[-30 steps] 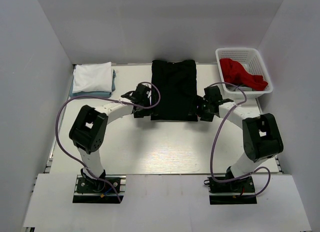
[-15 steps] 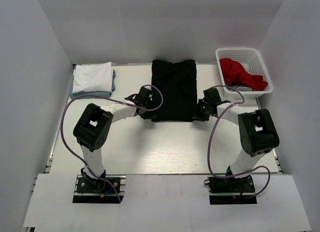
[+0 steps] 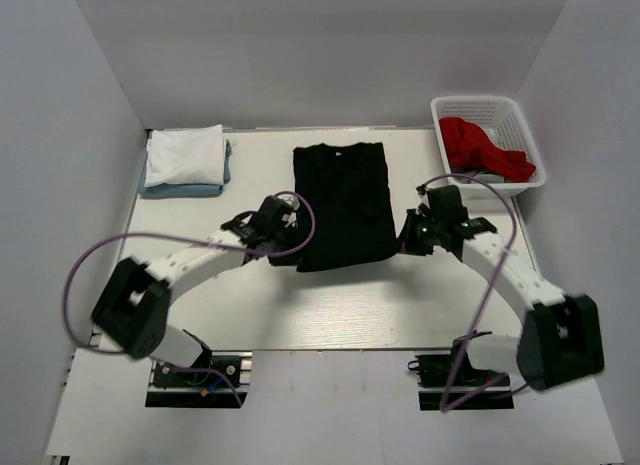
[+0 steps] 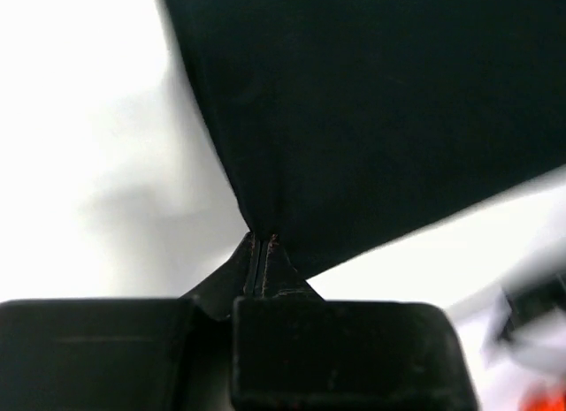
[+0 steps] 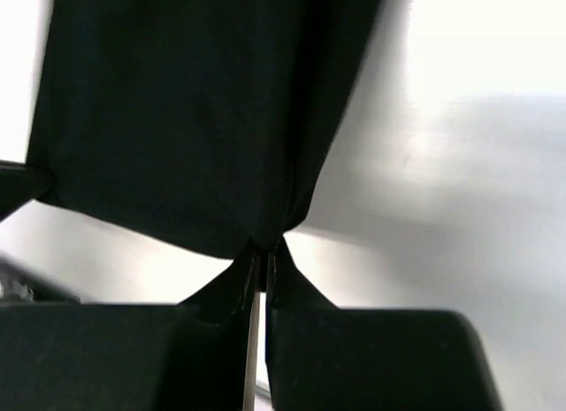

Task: Fold and stack the t-shirts
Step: Grab one side of the 2/3 rectangular tshirt with both arms, then fold the long partially folded tshirt into a neat square

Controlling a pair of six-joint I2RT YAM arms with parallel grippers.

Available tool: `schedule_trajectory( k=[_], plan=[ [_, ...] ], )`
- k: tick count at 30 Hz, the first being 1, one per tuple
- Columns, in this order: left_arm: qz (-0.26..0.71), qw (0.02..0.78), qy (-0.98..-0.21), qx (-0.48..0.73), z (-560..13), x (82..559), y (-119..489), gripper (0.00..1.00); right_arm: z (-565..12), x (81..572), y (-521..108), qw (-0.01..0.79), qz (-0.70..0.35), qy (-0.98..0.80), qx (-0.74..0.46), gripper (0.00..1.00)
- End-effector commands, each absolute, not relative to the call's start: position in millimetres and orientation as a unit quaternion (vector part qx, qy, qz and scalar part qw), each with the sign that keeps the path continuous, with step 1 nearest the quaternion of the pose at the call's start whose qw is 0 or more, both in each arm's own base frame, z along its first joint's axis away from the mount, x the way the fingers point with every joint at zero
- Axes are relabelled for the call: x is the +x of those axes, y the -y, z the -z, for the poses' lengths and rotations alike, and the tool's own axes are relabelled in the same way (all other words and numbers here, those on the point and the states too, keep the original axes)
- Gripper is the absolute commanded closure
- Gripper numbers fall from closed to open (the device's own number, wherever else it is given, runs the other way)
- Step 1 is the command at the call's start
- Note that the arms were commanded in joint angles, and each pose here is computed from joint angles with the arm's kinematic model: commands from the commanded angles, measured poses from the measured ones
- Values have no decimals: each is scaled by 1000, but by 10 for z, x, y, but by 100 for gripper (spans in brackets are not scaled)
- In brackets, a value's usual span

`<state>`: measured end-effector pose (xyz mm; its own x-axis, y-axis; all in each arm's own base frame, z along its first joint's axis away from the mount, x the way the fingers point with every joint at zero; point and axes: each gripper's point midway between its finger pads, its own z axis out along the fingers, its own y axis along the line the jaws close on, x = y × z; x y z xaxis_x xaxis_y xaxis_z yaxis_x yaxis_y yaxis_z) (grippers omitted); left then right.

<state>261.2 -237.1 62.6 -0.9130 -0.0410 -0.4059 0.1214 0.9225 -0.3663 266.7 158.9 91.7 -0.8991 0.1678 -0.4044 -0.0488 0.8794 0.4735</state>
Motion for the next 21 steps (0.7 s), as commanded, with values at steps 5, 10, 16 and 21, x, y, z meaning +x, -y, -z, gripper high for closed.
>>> schedule_trajectory(
  k=[5,10,16,21],
  plan=[
    [393,201,-885,146,-1645,1671,2550,100,-1431,1857,-1575,227,-312,-918,-87,100],
    [453,256,-836,173,-2271,1517,2544,100,-1924,1787,-1535,306,-322,-889,-112,100],
    [435,270,-846,152,-2318,1577,2481,100,-2253,2007,-1512,377,-314,-865,-101,100],
    [347,294,-889,62,-2151,1861,2224,100,-2400,2285,-1489,408,-298,-860,-72,100]
  ],
)
